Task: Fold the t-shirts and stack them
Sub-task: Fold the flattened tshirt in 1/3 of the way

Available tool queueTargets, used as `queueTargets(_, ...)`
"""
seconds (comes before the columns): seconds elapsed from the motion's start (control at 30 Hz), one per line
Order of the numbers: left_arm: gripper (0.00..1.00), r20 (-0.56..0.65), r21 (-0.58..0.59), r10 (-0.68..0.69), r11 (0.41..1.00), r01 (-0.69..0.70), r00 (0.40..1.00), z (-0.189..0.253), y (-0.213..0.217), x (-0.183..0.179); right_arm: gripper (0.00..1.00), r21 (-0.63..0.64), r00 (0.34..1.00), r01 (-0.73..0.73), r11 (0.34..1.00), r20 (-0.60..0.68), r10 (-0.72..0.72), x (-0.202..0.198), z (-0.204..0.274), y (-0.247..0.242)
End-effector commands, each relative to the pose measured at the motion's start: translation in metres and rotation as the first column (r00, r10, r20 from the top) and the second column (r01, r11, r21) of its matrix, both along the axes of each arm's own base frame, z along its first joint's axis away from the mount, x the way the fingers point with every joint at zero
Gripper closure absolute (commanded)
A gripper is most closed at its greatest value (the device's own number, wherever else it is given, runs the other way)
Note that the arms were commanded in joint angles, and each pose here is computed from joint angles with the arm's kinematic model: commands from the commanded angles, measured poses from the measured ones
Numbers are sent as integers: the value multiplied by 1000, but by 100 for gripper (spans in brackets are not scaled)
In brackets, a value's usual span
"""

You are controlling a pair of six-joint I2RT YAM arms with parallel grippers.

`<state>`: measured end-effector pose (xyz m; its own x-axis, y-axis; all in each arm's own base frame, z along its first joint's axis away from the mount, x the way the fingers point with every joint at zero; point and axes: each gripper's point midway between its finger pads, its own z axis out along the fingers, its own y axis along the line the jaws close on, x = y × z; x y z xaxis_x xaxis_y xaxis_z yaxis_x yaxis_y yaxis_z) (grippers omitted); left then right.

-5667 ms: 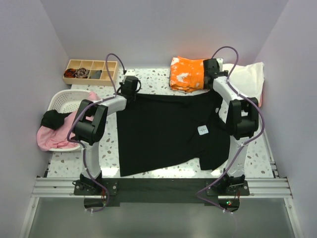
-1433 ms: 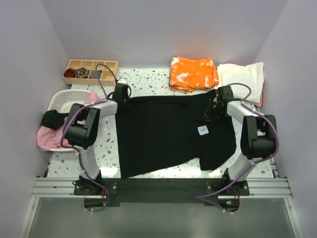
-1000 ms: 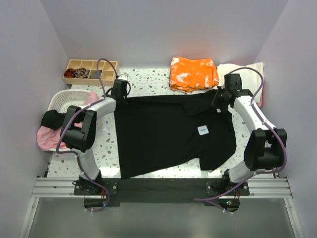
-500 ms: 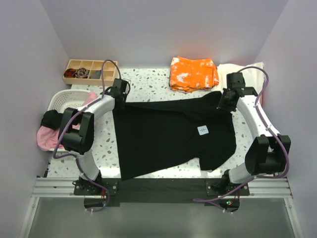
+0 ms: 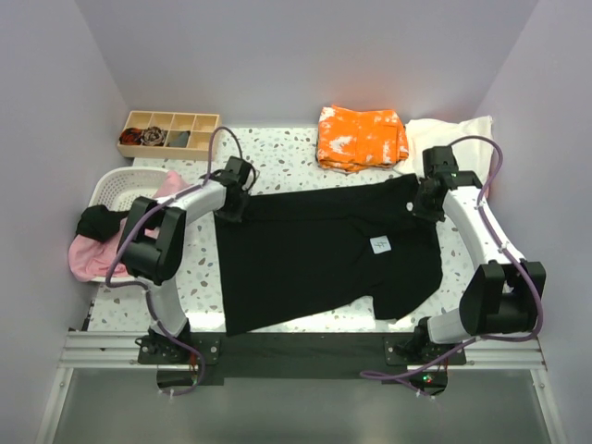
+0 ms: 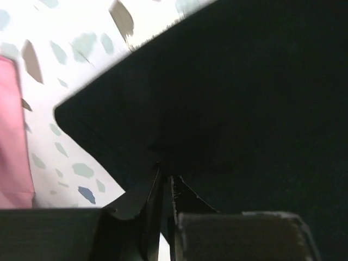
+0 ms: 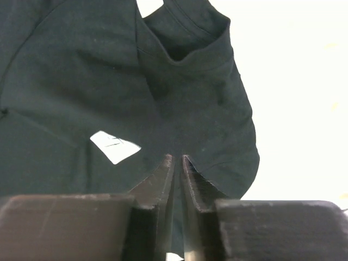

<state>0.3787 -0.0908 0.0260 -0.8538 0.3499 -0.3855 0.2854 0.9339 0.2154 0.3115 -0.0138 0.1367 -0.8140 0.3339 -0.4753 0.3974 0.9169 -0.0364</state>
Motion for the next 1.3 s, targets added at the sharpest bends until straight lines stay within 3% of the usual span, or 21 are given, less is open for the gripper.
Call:
queueTargets(0.0,79,-58,71,11,997,-7,998,6,13,-17,75,-49,999,34,998,35,-33,3,11,-10)
queueTargets(0.13,63,-23,153,107,983,-102,994,34,38,-24,74,-97,996,54,994,70,-47,10,25,-19)
queueTargets(0.3,54,141,62,195,977,-205,971,87,40,6,73,-79,991,47,996,130,-36,29,29,-15)
queueTargets(0.53,55,213,-144,190,976,-161,959,79,-3,56,73,71,979,-19,997,206,4,79,12,15)
queueTargets(0.83,58,170,-422,214,898,-125,962,41,-52,57,74,176,979,-99,979,191,65,103,-28,40)
queueTargets(1.0,59,134,-375,258,907,-192,957,18,-40,45,75,171,987,-74,982,153,48,106,-53,37)
queueTargets(1.27,59,98,-246,285,935,-254,954,4,-11,17,76,84,998,16,996,-67,-11,88,-121,19)
